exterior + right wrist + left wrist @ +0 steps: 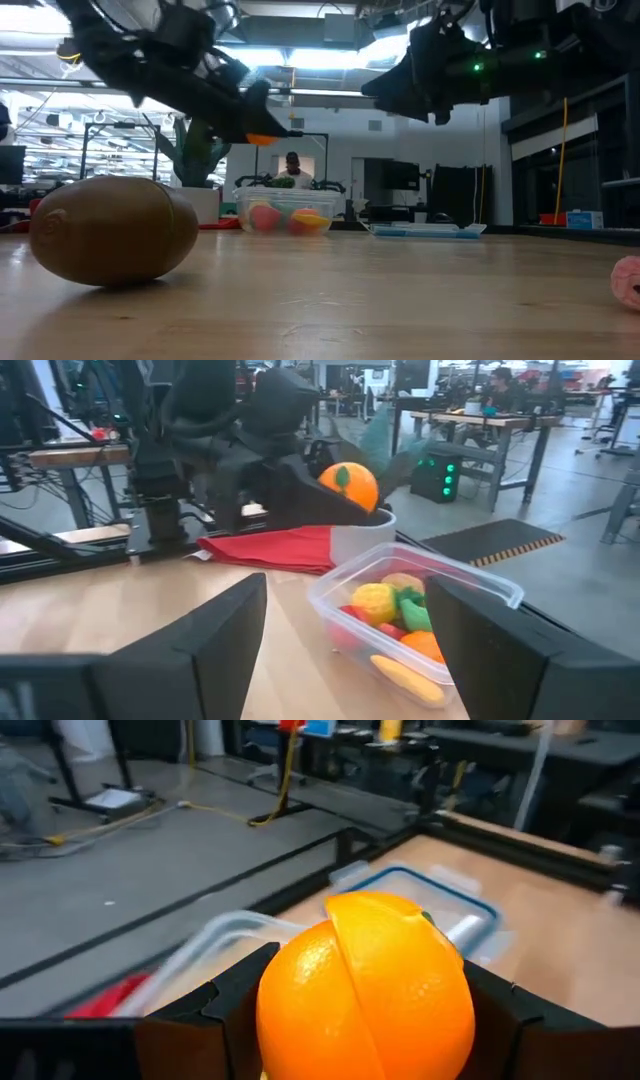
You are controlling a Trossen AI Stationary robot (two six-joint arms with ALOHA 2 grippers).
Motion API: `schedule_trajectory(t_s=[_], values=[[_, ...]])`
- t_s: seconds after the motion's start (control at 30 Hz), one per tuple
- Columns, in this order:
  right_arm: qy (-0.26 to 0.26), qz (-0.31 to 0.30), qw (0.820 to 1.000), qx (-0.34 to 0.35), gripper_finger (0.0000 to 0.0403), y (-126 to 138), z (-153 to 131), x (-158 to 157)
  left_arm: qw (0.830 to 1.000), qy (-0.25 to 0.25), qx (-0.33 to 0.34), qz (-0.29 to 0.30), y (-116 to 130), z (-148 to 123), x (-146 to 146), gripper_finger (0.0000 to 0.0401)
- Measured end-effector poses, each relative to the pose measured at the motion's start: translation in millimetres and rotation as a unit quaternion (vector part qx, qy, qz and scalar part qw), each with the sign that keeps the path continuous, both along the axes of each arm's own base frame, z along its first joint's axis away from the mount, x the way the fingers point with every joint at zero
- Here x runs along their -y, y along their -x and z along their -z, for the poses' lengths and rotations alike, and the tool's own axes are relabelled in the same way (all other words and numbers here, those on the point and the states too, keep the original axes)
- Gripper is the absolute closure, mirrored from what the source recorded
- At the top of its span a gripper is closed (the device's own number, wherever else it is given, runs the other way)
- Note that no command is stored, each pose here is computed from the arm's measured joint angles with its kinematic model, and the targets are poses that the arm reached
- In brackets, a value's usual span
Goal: Pick and placing Produce into tupperware
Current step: Put the orange into the transparent bin
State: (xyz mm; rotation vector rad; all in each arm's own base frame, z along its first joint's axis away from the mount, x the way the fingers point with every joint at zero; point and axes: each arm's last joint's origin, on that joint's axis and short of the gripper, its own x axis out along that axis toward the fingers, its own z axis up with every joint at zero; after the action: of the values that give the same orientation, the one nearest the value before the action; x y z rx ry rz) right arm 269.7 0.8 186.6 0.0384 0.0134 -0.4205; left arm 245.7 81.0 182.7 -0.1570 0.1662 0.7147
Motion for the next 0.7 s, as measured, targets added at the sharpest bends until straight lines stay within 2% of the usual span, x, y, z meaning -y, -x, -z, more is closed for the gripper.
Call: schedule_trajectory(t_s=[0.33, 0.5, 0.7], values=[[0.001, 0.035, 0.999, -0.034, 0.0128, 1.0, 6.3, 18.7, 0.999, 0.031, -0.012, 0.022, -26.3, 5.5, -58.2, 0.0182], [-0.001, 0.043, 0.998, -0.046, 0.0128, 1.5, 8.9, 23.4, 0.998, 0.049, -0.035, 0.034, -36.2, 3.9, -71.4, 0.0182], [-0.001, 0.030, 0.998, -0.049, 0.0128, 1.2, 9.4, 23.0, 0.990, 0.090, -0.102, 0.041, -43.9, -4.9, -78.9, 0.0182]])
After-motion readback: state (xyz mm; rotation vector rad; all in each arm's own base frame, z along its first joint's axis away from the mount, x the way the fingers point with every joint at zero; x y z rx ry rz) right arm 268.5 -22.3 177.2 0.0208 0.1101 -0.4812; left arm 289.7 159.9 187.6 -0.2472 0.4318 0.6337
